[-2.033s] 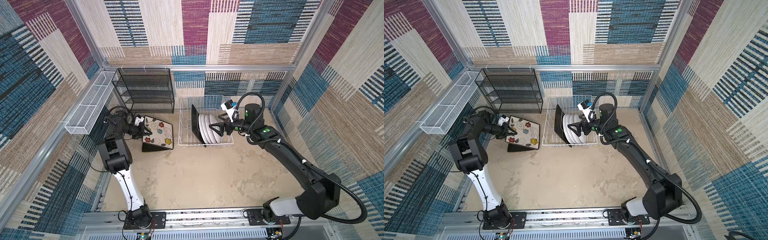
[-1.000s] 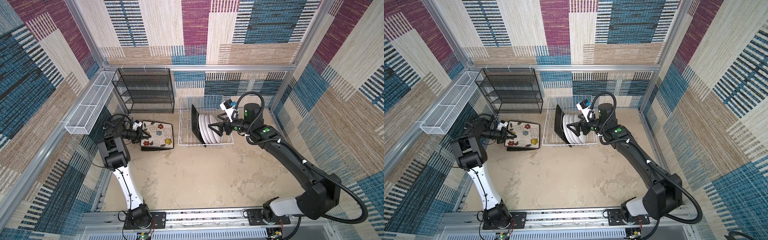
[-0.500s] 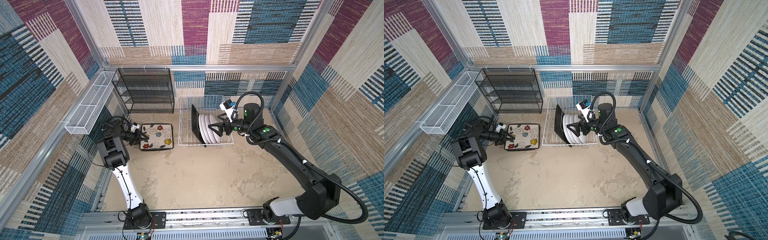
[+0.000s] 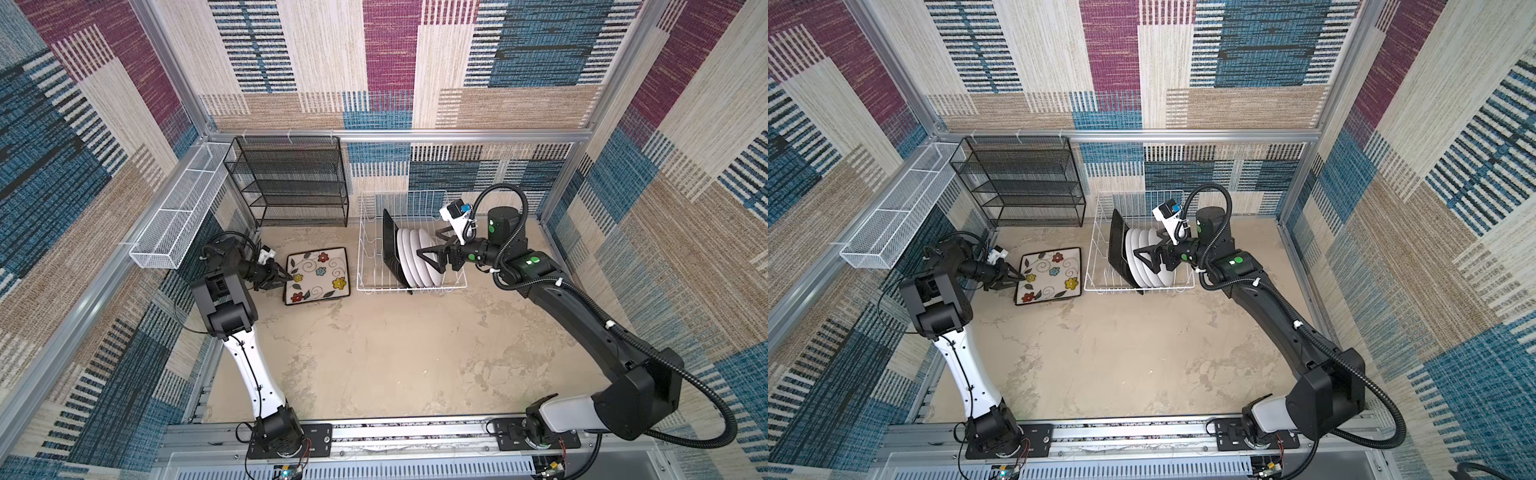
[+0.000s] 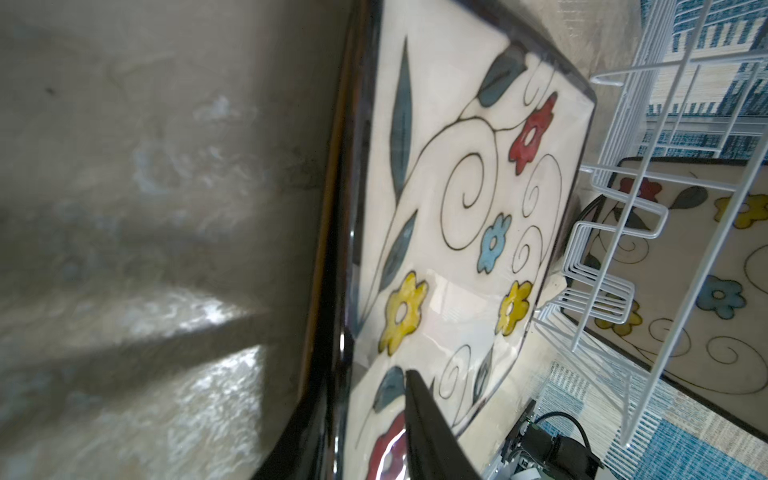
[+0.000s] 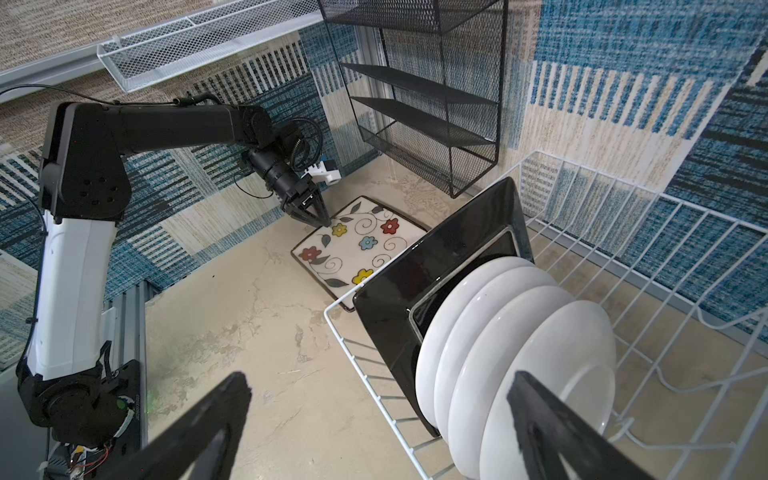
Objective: Unload the plates from the dish rack
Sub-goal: 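Move the left gripper back to the dark square plate in the rack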
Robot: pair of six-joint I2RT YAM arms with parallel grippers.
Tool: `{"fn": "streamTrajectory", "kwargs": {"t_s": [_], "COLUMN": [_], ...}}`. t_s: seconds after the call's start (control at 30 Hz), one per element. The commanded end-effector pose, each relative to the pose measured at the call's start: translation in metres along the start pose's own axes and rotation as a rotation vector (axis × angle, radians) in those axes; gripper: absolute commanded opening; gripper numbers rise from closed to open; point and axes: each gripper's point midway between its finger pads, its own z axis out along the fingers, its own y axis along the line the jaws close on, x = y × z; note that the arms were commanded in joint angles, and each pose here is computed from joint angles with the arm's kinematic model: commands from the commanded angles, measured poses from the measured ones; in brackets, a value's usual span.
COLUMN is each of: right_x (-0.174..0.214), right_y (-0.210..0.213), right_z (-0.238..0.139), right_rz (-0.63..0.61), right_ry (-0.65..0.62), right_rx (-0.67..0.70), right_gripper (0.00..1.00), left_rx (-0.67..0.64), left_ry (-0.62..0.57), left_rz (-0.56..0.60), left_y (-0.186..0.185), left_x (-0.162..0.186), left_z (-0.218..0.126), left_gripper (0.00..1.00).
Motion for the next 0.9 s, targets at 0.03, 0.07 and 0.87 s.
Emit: {"fn": "streamTrajectory", "kwargs": {"t_s": [0.03,0.07,0.87], "right_x": [-0.007,-0.008,-0.019], "right_y": [0.001,0.002,-0.010], "right_z": [-0.002,-0.002,-0.004], "right_rz": [-0.023,-0.024,0.003], "right_ry": [-0.030,-0.033,-0.092], "right_rx": [0.002,0.002,0.071], "right_gripper": [0.99,0.99,0.99], "left_rx": [-0.026,-0.034,-0.080], "left_ry": [-0.010,-0.014,-0.238], "left_rz": [-0.016,-0.010,0.312], "left_y": [-0.010,-0.012,-0.172], "left_x": [0.003,0.004,0.026], "left_z": [-0.014,-0.017,-0.074], "left_gripper": [0.44,0.48,0.69]}}
